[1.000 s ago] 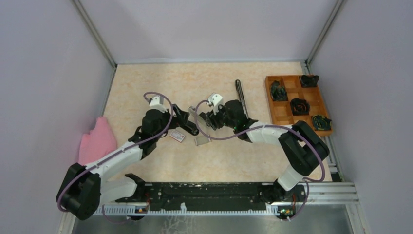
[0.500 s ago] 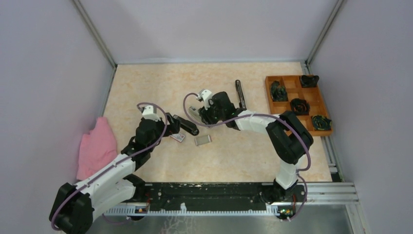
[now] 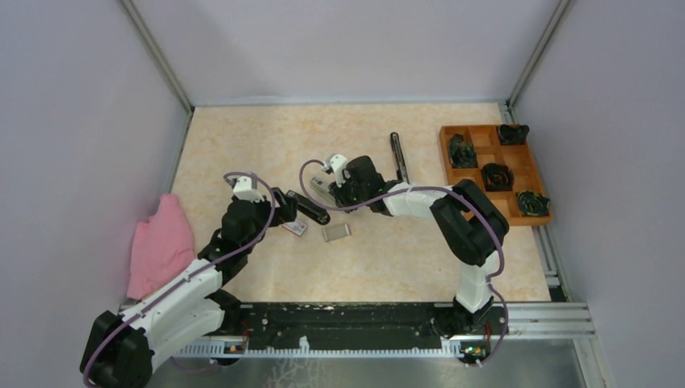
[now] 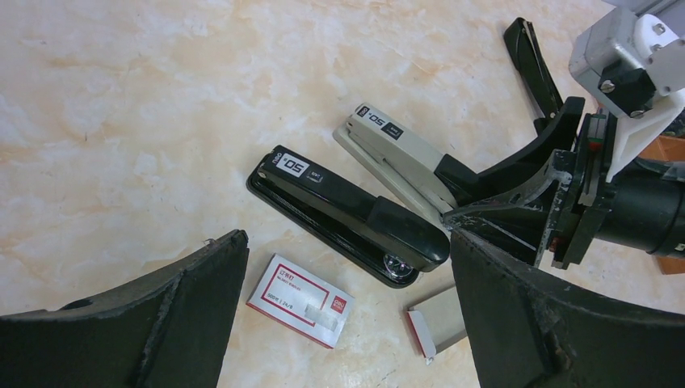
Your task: Load the staples into the stapler
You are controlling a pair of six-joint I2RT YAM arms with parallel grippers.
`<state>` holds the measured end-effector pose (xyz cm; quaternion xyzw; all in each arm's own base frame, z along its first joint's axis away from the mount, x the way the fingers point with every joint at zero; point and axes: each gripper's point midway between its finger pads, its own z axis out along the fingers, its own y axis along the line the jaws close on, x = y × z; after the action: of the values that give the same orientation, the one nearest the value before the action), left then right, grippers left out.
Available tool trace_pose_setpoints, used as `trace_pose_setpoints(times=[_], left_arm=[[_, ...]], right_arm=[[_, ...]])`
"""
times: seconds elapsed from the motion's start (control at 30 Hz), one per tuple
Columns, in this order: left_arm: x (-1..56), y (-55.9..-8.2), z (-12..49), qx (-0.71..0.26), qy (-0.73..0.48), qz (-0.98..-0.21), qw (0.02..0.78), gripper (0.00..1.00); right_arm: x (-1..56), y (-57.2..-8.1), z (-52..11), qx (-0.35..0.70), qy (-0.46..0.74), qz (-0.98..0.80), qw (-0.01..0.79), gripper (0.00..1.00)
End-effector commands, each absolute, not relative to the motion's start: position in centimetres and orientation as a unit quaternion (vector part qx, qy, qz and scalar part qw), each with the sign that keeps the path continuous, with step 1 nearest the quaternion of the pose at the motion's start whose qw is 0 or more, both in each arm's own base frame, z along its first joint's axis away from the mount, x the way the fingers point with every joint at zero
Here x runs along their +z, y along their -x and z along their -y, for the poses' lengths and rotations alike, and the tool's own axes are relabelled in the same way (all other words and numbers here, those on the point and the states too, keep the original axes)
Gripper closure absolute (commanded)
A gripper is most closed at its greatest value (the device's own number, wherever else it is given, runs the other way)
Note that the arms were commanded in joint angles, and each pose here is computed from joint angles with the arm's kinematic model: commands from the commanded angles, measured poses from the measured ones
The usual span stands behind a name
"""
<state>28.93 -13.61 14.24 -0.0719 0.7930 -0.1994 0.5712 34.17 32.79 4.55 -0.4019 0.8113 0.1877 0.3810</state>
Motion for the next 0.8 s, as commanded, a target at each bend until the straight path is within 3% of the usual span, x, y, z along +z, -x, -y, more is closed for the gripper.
trace_pose_setpoints(times=[0.0,0.43,0.77], left_arm=[[14.5,-28.9,13.4,-0.197,0.068,-0.789,0.577,0.01],[14.3,-28.9,13.6,-0.199,0.067,-0.791,0.574,0.01],[15.7,-28.8,13.1,-0.208,0.094,-0.781,0.581,0.01]], right_arm=[[1.1,-32.9,-31.6,0.164,0.416,-0.828,0.339,0.94],[-2.4,-31.2,-30.7,0.125,0.417,-0.852,0.291,0.95],[2.6,-31.0,-36.5,0.166,0.424,-0.823,0.340,0.91]])
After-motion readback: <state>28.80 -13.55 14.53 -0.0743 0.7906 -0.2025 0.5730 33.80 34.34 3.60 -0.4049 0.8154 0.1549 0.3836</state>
